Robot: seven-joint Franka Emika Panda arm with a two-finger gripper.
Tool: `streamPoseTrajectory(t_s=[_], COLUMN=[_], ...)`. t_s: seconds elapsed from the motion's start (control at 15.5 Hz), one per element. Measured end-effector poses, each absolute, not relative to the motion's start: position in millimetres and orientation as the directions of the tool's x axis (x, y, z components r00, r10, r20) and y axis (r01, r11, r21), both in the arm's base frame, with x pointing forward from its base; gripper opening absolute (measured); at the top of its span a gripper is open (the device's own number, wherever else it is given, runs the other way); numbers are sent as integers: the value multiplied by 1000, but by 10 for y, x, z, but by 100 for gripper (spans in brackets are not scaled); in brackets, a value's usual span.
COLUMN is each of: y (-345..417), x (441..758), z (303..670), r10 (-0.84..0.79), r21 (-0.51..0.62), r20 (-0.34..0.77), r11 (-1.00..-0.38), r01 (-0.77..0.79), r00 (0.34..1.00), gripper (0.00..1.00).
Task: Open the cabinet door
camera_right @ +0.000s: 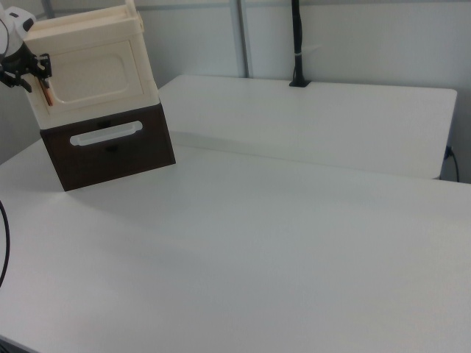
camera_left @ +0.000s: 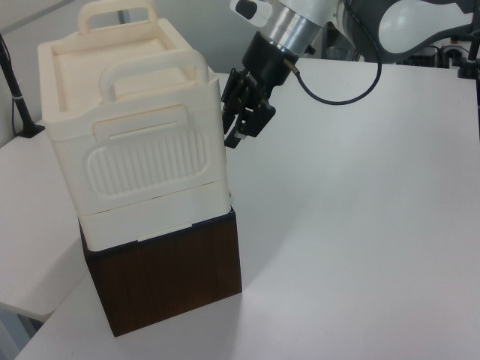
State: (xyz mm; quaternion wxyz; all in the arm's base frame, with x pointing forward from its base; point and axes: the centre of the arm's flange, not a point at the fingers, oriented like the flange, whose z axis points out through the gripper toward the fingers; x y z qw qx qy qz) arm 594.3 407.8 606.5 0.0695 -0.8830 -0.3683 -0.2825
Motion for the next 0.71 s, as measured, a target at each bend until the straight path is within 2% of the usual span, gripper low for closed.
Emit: streamPoseTrajectory(t_s=[0.26, 0.71], y=[4048, 4034], x=[5963, 5973], z=[6066, 6071], r10=[606, 578], r21=[86, 65], r20=[551, 555], r11=[-726, -747], r01=[682, 662], r00=[575, 598], gripper=[37, 30])
